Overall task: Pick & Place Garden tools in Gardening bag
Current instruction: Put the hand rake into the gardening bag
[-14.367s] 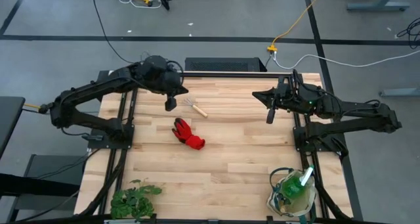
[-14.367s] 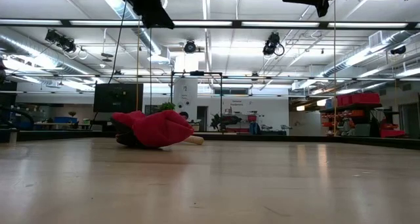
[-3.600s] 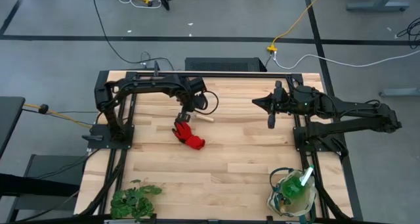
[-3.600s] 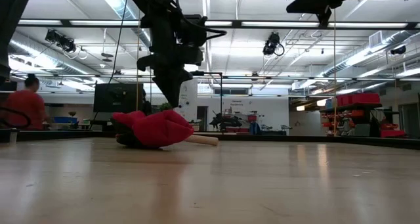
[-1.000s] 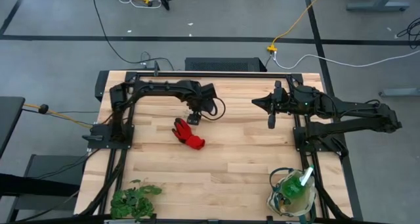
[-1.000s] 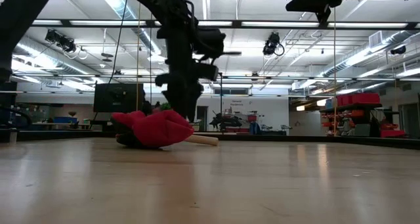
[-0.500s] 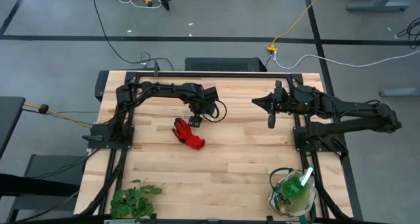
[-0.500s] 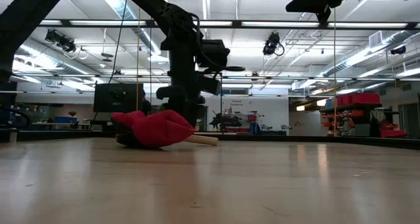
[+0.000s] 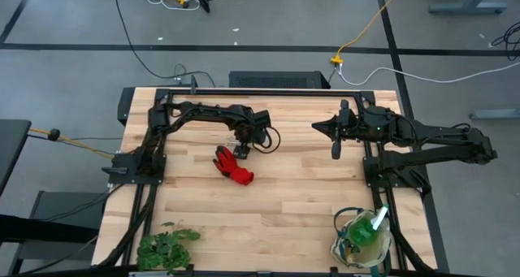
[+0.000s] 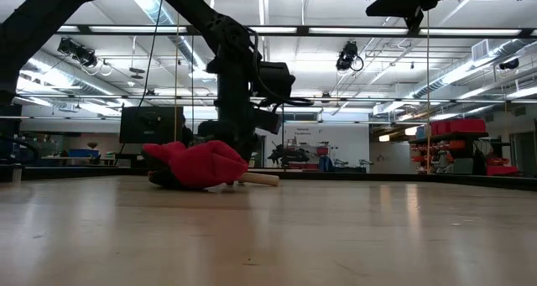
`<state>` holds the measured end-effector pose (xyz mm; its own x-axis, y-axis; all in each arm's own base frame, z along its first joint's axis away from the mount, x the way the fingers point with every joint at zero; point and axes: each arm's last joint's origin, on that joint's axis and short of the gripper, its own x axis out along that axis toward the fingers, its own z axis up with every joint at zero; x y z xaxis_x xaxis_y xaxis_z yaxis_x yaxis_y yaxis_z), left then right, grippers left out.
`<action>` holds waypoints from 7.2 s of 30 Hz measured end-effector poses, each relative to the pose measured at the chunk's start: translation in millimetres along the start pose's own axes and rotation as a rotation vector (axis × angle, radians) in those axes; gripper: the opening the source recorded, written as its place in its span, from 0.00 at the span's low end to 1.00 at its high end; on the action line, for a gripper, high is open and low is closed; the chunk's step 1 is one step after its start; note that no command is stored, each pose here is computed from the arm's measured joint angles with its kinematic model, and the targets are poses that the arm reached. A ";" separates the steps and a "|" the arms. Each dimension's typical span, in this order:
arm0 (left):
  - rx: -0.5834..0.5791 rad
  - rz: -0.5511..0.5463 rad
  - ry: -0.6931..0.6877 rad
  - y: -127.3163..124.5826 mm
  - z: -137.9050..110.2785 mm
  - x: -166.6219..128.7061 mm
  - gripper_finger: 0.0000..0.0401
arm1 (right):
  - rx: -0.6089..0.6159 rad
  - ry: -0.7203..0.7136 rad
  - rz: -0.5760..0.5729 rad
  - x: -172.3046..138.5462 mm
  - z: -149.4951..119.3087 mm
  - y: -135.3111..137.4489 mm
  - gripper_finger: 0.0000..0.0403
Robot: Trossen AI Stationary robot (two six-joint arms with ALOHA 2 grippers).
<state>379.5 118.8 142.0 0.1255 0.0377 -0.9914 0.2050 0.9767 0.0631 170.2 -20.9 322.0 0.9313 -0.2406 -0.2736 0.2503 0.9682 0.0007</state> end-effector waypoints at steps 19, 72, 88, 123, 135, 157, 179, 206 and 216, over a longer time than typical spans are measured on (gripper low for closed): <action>0.006 -0.006 0.010 -0.7 -0.5 1.2 0.46 | -0.003 0.009 0.000 0.0 -0.9 0.0 0.00; -0.029 -0.008 0.007 -6.5 -0.6 -10.7 0.19 | -0.003 0.011 0.000 0.0 -1.0 0.0 0.00; -0.070 0.020 -0.066 -14.1 -10.0 -68.6 0.20 | -0.003 0.010 0.008 0.0 -1.0 0.3 0.00; -0.190 0.055 -0.670 -60.5 -45.8 -231.0 0.19 | 0.008 0.002 0.012 0.0 -0.1 0.4 0.00; -0.203 0.065 -0.953 -56.5 -35.2 -256.6 0.19 | 0.009 -0.010 0.013 -0.1 0.9 0.5 0.00; -0.201 0.206 -1.390 -47.4 -19.2 -296.4 0.19 | 0.019 -0.133 0.014 -0.9 12.9 0.7 0.00; -0.193 0.109 -1.379 -39.0 15.7 -260.3 0.19 | 0.035 -0.294 0.019 1.6 28.2 1.8 0.06; -0.179 0.101 -1.420 -35.7 24.3 -254.9 0.19 | 0.080 -0.415 0.004 19.2 38.6 4.1 0.65; -0.169 0.073 -1.423 -36.4 24.4 -255.1 0.19 | 0.102 -0.530 0.048 27.0 47.5 6.7 0.76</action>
<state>363.7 68.5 395.5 0.9983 -0.0529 -0.0242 0.0527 0.9986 -0.0069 209.6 -24.2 360.3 0.9414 -0.2241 0.2520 0.2045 0.9736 0.1015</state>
